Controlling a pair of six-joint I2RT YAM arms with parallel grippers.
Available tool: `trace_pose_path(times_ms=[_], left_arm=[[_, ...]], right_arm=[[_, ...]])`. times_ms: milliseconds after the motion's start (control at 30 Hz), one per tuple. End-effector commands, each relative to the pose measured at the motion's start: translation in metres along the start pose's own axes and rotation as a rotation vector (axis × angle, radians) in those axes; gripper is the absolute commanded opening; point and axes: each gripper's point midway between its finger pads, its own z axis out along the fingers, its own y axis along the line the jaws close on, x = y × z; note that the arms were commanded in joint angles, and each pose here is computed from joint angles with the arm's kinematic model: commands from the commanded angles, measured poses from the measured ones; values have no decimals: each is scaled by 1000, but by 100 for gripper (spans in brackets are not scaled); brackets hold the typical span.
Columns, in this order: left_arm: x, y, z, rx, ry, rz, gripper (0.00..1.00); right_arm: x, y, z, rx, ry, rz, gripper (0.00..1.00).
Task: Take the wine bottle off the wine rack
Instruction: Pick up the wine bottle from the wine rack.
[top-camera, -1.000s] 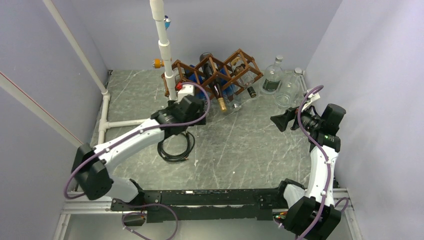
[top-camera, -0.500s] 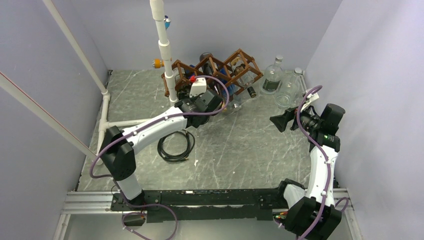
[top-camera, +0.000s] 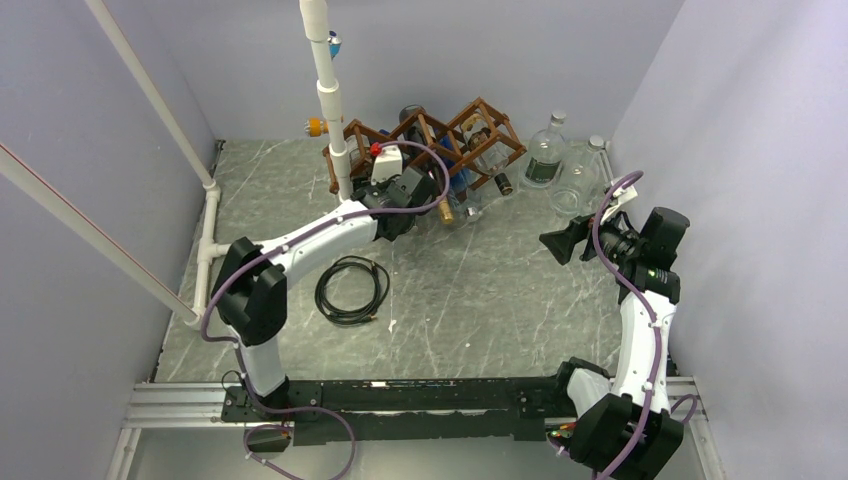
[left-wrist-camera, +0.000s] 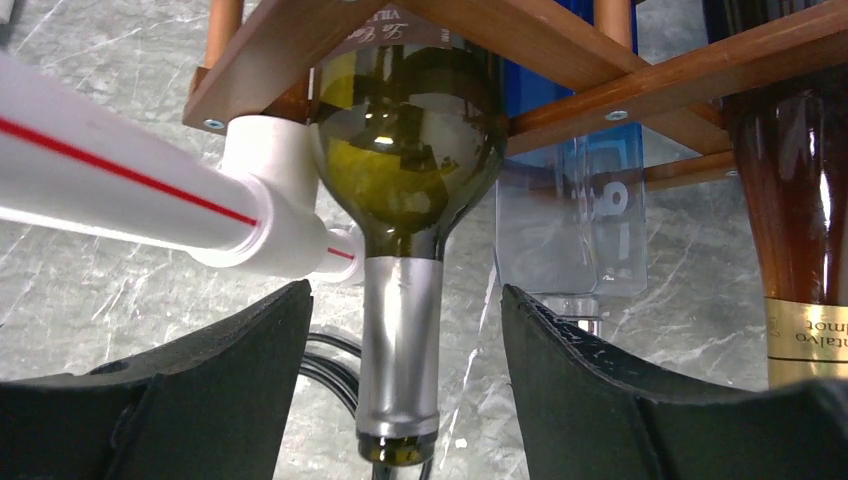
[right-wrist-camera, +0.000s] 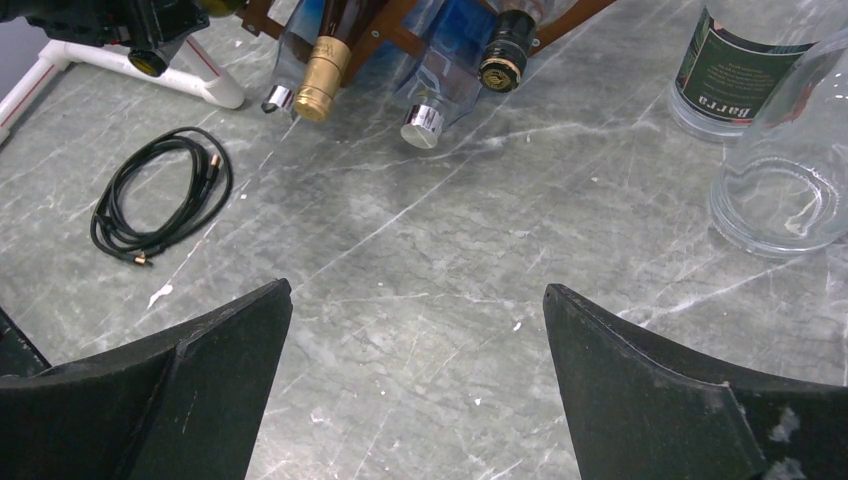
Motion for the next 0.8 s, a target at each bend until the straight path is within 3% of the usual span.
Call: trace_pose_path(times_ms=[0,767], left_arm=[[-19,-11,7,22,-24,-49,74],[2,-11,44,32,49,-75,62]], right_arm=[[-17,2,-2,0,-24,-59,100],[-17,2,-3,3,-23,-67,100]])
